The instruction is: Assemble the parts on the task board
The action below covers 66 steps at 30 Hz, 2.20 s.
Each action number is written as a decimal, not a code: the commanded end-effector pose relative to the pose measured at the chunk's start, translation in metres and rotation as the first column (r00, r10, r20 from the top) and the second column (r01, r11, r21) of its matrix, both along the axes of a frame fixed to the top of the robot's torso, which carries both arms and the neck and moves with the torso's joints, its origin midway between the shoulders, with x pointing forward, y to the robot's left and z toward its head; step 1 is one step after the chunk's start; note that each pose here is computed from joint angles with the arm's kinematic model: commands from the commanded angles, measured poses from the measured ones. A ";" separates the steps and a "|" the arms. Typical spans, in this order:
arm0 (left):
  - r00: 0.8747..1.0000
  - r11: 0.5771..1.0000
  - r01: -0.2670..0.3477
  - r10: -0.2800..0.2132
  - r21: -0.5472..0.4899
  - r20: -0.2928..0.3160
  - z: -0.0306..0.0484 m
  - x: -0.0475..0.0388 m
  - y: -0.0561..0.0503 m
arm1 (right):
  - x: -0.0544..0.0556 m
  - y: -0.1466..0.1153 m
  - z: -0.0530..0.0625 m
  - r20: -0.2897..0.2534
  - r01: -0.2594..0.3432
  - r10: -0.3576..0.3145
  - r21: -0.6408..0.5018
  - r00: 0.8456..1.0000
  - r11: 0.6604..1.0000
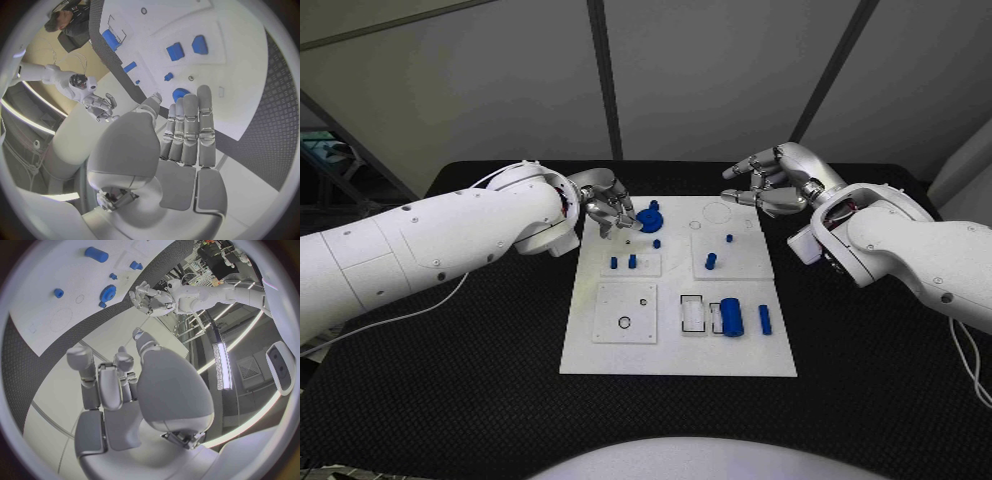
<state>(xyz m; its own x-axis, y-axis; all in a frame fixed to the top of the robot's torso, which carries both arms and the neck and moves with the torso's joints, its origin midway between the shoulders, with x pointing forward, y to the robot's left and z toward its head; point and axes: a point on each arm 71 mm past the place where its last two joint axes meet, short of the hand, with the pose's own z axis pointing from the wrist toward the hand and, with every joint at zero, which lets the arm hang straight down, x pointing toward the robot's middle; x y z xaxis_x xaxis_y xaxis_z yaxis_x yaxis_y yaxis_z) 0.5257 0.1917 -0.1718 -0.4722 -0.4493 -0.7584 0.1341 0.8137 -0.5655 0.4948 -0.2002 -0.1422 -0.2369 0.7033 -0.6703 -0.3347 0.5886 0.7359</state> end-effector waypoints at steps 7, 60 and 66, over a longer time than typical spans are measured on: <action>0.894 0.956 0.246 -0.287 0.158 0.344 0.0019 -0.0072 -0.036 | 0.000 0.002 0.001 0.003 -0.009 0.009 0.004 1.000 1.000; 0.900 0.879 0.322 -0.399 0.352 0.173 -0.0356 0.0050 -0.065 | 0.000 0.008 0.001 -0.002 -0.022 0.022 0.005 1.000 1.000; 0.900 0.878 0.325 -0.401 0.352 0.170 -0.0366 0.0051 -0.065 | 0.000 0.008 0.001 -0.002 -0.023 0.023 0.005 1.000 1.000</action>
<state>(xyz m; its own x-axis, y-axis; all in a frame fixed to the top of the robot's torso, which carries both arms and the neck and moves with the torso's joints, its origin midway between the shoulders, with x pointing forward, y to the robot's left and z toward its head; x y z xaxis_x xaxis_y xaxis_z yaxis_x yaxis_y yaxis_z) 0.5315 0.1274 -0.2074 -0.3455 -0.0213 -0.9382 0.5400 0.8131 -0.2173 0.4949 -0.1934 -0.1425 -0.2488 0.7021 -0.6672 -0.3411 0.5812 0.7388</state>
